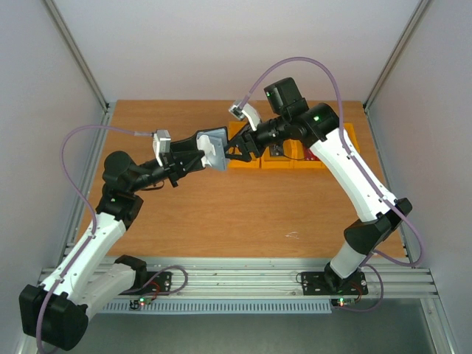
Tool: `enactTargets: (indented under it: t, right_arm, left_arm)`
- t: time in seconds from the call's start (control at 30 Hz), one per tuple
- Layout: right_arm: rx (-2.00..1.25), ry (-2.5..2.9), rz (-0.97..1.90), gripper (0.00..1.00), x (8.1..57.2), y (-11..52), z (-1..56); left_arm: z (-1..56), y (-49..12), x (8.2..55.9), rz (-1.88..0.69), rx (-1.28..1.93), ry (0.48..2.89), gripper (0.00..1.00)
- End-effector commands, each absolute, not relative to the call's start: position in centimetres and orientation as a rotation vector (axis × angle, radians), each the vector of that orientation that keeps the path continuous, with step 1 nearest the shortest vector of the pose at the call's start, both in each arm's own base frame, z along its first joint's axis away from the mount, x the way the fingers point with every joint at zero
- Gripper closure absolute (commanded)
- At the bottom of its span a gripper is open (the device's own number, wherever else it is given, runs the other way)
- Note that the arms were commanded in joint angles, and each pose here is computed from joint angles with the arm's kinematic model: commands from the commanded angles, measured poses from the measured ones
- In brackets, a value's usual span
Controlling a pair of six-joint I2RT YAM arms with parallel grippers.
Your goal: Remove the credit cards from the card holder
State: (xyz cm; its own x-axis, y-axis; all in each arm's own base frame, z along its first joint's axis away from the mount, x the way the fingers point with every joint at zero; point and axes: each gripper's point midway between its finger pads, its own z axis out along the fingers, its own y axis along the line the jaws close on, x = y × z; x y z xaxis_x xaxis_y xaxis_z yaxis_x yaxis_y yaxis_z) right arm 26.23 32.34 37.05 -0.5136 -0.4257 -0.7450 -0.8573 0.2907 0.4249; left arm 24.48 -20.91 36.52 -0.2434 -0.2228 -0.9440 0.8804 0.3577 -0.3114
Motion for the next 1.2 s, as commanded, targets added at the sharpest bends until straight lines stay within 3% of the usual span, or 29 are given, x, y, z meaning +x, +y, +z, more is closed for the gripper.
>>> enactTargets:
  t: [0.0, 0.13, 0.27, 0.33, 0.43, 0.6, 0.73, 0.83, 1.17]
  right_arm:
    - [-1.211, 2.009, 1.211, 0.35, 24.6, 33.9, 38.1]
    - [-1.186, 1.995, 1.181, 0.41, 25.3, 35.0, 38.3]
    - [-1.138, 1.994, 1.168, 0.73, 26.1, 35.3, 38.6]
    - [-1.111, 2.011, 1.141, 0.84, 26.5, 35.1, 38.6]
    - [-1.048, 2.072, 1.071, 0.97, 27.5, 34.7, 37.9]
    - [-0.821, 2.272, 0.785, 0.99, 30.8, 32.8, 35.7]
    - [-0.684, 2.363, 0.325, 0.99, 32.8, 31.0, 34.0]
    - [-0.692, 2.334, 0.162, 0.99, 32.8, 31.3, 34.6]
    - [-0.843, 2.271, 0.291, 0.99, 31.0, 34.4, 35.8]
  left_arm:
    - [39.0, -21.1, 23.7, -1.157, 0.690, 1.334, 1.00]
    - [38.9, -21.4, 23.4, -1.164, 0.717, 1.330, 1.00]
    - [38.8, -21.4, 23.4, -1.162, 0.709, 1.337, 0.97]
    - [38.7, -21.2, 23.9, -1.155, 0.673, 1.354, 0.80]
    - [38.3, -20.8, 24.8, -1.138, 0.611, 1.387, 0.42]
    - [37.3, -19.9, 26.6, -1.036, 0.538, 1.432, 0.02]
    - [35.8, -19.0, 28.5, -0.900, 0.490, 1.480, 0.01]
    - [34.9, -18.2, 29.6, -0.823, 0.450, 1.513, 0.01]
    - [33.3, -18.0, 30.1, -0.836, 0.395, 1.578, 0.01]
